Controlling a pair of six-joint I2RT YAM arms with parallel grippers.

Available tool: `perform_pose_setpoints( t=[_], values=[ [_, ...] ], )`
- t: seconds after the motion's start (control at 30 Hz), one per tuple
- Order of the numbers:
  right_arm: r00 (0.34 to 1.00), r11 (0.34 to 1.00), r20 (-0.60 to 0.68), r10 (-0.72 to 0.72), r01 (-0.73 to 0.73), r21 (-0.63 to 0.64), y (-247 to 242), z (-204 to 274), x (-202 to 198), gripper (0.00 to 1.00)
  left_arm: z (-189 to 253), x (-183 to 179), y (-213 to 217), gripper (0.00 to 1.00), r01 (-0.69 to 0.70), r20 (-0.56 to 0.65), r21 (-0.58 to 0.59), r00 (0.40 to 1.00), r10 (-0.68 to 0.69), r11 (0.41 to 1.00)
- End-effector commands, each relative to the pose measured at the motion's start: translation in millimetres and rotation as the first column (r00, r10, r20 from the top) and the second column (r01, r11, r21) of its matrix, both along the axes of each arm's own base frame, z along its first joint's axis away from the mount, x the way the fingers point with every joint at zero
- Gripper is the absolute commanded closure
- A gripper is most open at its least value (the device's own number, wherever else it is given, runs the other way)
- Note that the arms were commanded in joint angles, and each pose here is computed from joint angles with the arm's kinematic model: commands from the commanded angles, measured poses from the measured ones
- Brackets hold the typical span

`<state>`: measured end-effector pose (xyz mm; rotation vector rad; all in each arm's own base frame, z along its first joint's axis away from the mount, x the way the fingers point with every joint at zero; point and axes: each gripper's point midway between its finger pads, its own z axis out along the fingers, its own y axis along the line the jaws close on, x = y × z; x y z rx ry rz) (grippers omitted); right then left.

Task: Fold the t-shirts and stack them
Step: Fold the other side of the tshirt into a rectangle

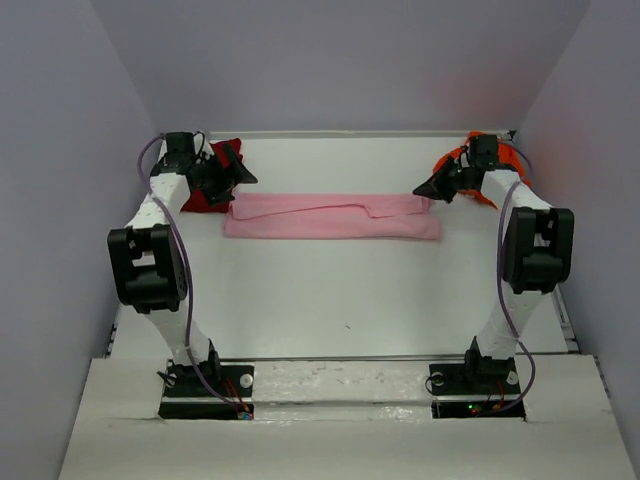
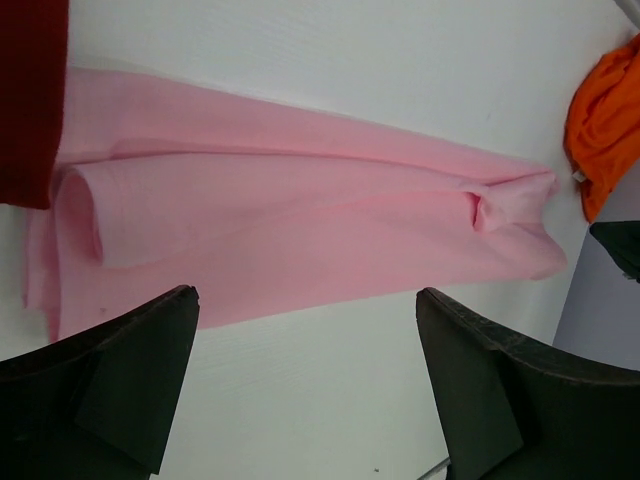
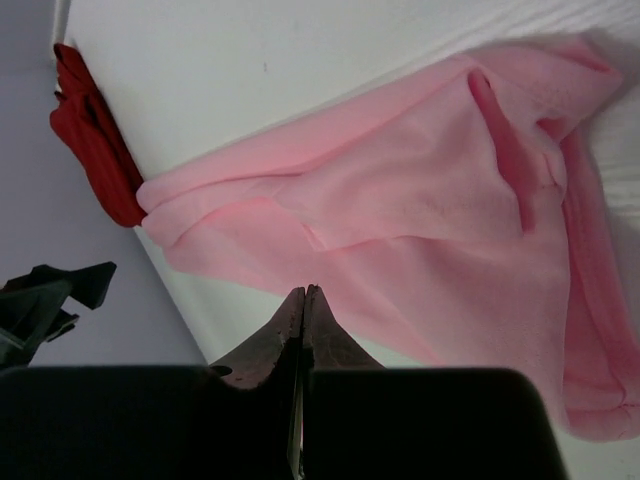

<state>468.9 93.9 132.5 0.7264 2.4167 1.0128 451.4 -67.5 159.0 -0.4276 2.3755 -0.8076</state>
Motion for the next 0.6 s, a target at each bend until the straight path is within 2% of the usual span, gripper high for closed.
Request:
perform_pose_setpoints(
  t=[0.0,0.27,0.57],
  values=[
    [0.999,0.996,-0.014,0.031,-0.029,0.083,21.2,-10.9,-8.6,1.0,-37.4,-12.7,-38.7,0.01,0.112,-0.077,-0.099,0.99,-0.12,0.989],
    [0.993,0.991,-0.101,0.063,-0.05,0.125,35.0,-52.2,-14.0,1.0,-55.1,-2.8,-76.6,0.01,0.193,-0.072,-0.12,0.977,-0.203,0.974],
    [0.971,0.994,-0.231,0.061,-0.037,0.106,32.4,-109.8,-40.4,1.0,-56.3,9.0,-83.9,0.01,0.202,-0.072,-0.128,0.975,-0.213,0.971]
  ],
)
